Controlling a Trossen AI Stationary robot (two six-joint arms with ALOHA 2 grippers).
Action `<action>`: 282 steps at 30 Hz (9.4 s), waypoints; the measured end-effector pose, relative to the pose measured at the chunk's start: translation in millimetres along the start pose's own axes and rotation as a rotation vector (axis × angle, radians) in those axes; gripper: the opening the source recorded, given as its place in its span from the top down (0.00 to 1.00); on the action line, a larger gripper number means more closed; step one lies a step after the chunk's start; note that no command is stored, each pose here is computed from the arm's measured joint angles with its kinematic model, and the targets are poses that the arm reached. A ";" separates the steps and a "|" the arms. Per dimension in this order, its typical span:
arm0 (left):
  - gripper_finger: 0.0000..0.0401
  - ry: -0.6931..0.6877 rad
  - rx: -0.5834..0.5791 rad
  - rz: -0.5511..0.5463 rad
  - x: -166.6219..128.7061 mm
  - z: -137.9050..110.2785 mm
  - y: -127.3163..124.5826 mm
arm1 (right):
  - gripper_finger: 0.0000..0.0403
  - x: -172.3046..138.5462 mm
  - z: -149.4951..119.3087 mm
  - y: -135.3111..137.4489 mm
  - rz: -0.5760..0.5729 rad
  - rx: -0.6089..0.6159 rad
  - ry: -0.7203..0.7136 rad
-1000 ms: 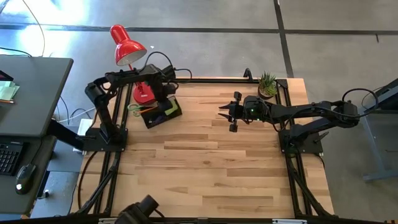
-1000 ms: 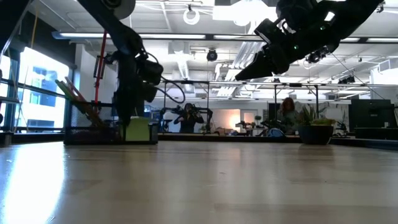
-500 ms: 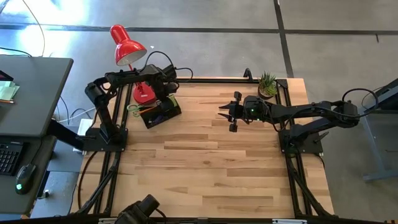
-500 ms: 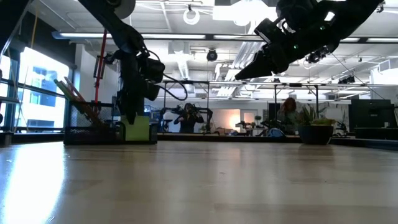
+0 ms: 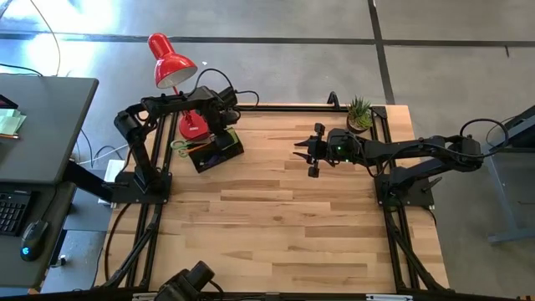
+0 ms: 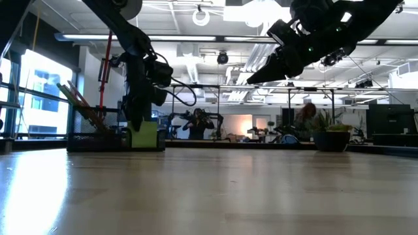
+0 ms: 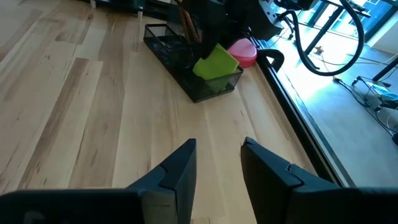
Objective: Pick and place office supplies into organizer
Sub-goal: Adjust the green sticky notes in the desk organizer, then return to Home Position
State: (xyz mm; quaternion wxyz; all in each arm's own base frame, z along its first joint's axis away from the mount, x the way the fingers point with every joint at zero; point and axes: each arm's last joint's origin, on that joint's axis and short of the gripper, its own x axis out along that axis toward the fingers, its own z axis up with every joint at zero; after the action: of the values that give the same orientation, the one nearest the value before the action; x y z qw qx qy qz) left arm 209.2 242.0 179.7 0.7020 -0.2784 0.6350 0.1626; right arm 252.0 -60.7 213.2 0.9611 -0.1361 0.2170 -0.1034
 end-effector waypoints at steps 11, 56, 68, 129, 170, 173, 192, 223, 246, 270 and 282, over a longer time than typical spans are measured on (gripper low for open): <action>0.96 0.038 0.026 -0.044 0.2 -3.8 -3.8 | 0.71 6.9 -3.8 1.6 0.003 0.000 0.010; 0.60 0.067 0.206 0.137 4.4 3.3 -35.4 | 0.71 36.8 -19.1 11.1 0.021 -0.026 0.011; 0.62 0.102 0.253 0.330 -5.8 8.9 -40.9 | 0.71 36.7 -18.5 11.9 0.050 -0.025 -0.002; 0.79 -0.036 0.292 0.334 -14.7 26.2 -72.1 | 0.71 36.6 -20.4 12.4 0.055 -0.019 0.018; 0.79 0.130 0.223 0.607 22.7 -3.1 -26.1 | 0.71 36.6 -19.7 12.4 0.058 -0.001 0.011; 0.79 0.132 0.224 0.607 22.7 -3.3 -26.3 | 0.71 36.6 -19.7 12.4 0.058 -0.001 0.010; 0.79 0.205 0.215 0.581 22.6 -10.9 -27.4 | 0.71 36.6 -20.1 12.6 0.061 -0.001 0.014; 0.82 -0.494 0.489 0.017 -28.9 -16.4 -146.0 | 0.71 36.5 -21.3 13.9 0.093 0.117 0.026; 0.99 -1.252 0.425 -0.270 -11.2 -180.6 -112.7 | 0.94 -44.3 26.8 19.1 -0.143 0.287 -0.111; 1.00 -1.268 0.462 -0.410 -2.3 -234.3 -100.9 | 1.00 -119.1 -75.6 44.5 -0.024 0.409 -0.435; 1.00 -1.373 0.415 -0.494 16.8 -223.6 -100.5 | 0.99 -134.3 -80.3 47.7 0.015 0.325 -0.541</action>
State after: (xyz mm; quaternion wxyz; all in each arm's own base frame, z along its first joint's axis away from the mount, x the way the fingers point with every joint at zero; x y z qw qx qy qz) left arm 91.0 26.7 173.1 0.9937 -0.1110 -0.0078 0.0144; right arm 104.0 1.4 181.0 0.9939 -0.0014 -0.0651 -0.0895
